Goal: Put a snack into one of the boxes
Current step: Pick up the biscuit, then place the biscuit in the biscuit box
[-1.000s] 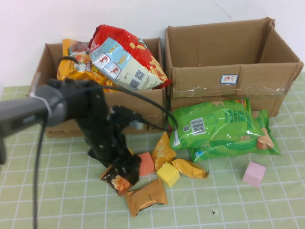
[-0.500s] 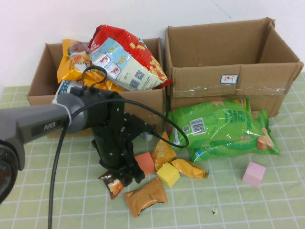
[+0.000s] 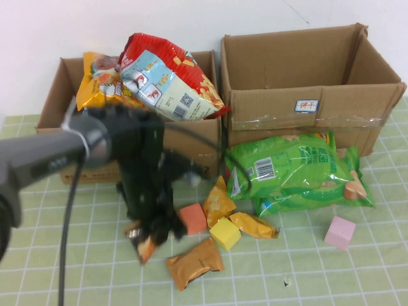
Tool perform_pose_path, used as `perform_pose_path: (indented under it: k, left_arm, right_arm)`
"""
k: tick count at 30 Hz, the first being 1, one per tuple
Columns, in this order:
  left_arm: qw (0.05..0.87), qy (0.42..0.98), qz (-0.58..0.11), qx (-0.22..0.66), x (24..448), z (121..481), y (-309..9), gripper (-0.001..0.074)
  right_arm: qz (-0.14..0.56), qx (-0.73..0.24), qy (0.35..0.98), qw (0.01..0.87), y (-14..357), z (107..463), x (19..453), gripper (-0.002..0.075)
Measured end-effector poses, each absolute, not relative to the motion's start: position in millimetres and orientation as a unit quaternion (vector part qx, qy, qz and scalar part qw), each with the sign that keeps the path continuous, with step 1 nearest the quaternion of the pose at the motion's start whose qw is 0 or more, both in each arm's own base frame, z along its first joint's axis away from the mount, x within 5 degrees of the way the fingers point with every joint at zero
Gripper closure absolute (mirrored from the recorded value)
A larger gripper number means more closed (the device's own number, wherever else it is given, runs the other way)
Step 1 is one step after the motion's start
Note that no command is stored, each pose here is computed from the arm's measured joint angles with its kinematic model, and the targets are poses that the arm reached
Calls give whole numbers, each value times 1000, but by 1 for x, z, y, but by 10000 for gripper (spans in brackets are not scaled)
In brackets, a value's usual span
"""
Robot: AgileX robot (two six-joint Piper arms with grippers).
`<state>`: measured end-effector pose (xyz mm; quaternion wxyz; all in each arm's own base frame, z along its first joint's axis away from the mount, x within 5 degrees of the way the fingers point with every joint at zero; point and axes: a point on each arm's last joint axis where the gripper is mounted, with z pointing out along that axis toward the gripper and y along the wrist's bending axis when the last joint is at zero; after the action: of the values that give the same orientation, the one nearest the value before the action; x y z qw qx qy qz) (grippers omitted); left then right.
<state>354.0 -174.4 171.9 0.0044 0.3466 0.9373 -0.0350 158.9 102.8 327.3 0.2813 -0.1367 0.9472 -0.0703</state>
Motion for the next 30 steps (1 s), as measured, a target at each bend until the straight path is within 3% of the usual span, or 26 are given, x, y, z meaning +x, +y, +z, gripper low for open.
perform_pose_path:
  k: [5,9,12,16,19,22,24,26,28,30]
  left_arm:
    - [114,925,-80,354,371,261,-190,633]
    - [305,875,-148,345,392,341,-210,647]
    - [444,816,-200,312,407,381,-222,647]
    - [584,740,-253,217,432,400,-229,647]
    - [636,714,-245,160,455,384,-230,631]
    - [639,719,-228,152,471,358,-234,494]
    - [631,723,-214,180,477,345,-238,333]
    - [623,722,-202,223,477,340,-243,222]
    - [624,711,-188,264,474,345,-245,174]
    - [630,697,-183,289,472,354,-246,172]
  right_arm:
    - [-63,-138,945,289,104,328,160,454]
    - [-51,-137,944,296,107,328,161,454]
    - [-48,-137,943,298,107,329,161,454]
    - [-44,-129,945,298,107,329,161,454]
    - [-40,-121,946,299,108,329,161,454]
    - [-33,-117,947,296,108,328,160,454]
    - [-29,-116,947,298,109,328,161,454]
    - [-24,-117,946,302,110,329,161,454]
    - [-22,-118,945,305,111,329,161,454]
    - [-21,-118,944,306,111,329,162,454]
